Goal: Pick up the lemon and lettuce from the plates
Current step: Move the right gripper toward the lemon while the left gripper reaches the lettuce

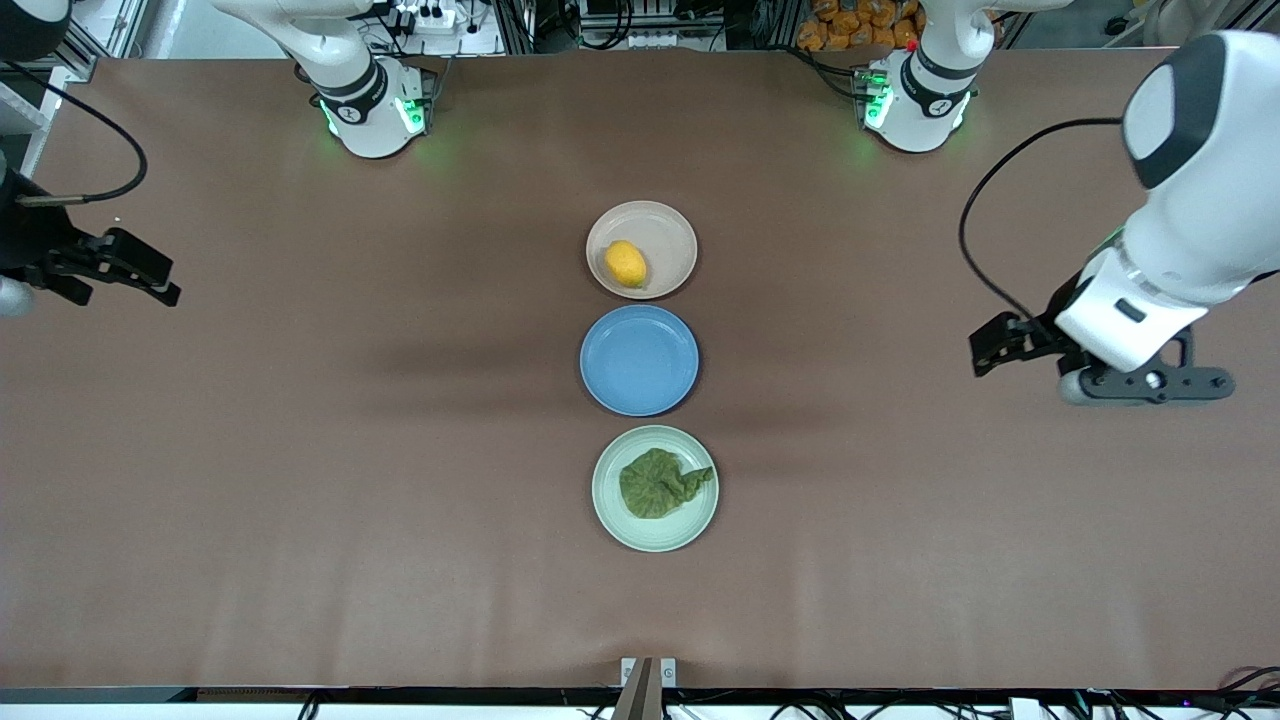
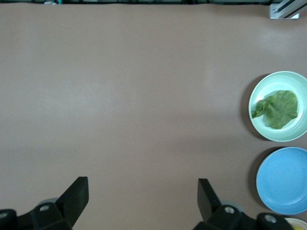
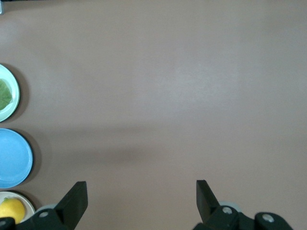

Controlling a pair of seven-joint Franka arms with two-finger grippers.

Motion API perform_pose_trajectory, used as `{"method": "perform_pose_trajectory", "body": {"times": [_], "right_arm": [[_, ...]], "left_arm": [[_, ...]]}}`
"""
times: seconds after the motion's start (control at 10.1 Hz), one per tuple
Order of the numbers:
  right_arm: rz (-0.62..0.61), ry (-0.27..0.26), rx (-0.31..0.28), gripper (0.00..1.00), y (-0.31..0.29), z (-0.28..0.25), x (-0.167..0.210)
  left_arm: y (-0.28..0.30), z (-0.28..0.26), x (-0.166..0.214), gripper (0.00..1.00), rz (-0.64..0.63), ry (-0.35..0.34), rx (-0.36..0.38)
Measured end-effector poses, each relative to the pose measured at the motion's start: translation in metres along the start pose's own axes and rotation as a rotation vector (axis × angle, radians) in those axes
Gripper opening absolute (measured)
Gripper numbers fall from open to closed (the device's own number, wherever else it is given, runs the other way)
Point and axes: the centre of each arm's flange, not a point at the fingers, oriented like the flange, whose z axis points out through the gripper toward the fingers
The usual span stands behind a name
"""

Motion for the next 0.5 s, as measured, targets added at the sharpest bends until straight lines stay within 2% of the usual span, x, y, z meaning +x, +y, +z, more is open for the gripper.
{"method": "perform_pose_trajectory", "body": {"times": [0.3,0.5], "right_arm": [[-0.011,-0.019,0.003,1.00,-0.045,0.013,-0.004],[0.029,-0.016,0.006,1.00,-0.077,0.023,-0.007]], "left_arm": [[0.037,0.032,0.021,1.00,0.049,0.115,-0.060],[0.067,0.072,0.034,1.00,0.081,0.171,-0.105]]}}
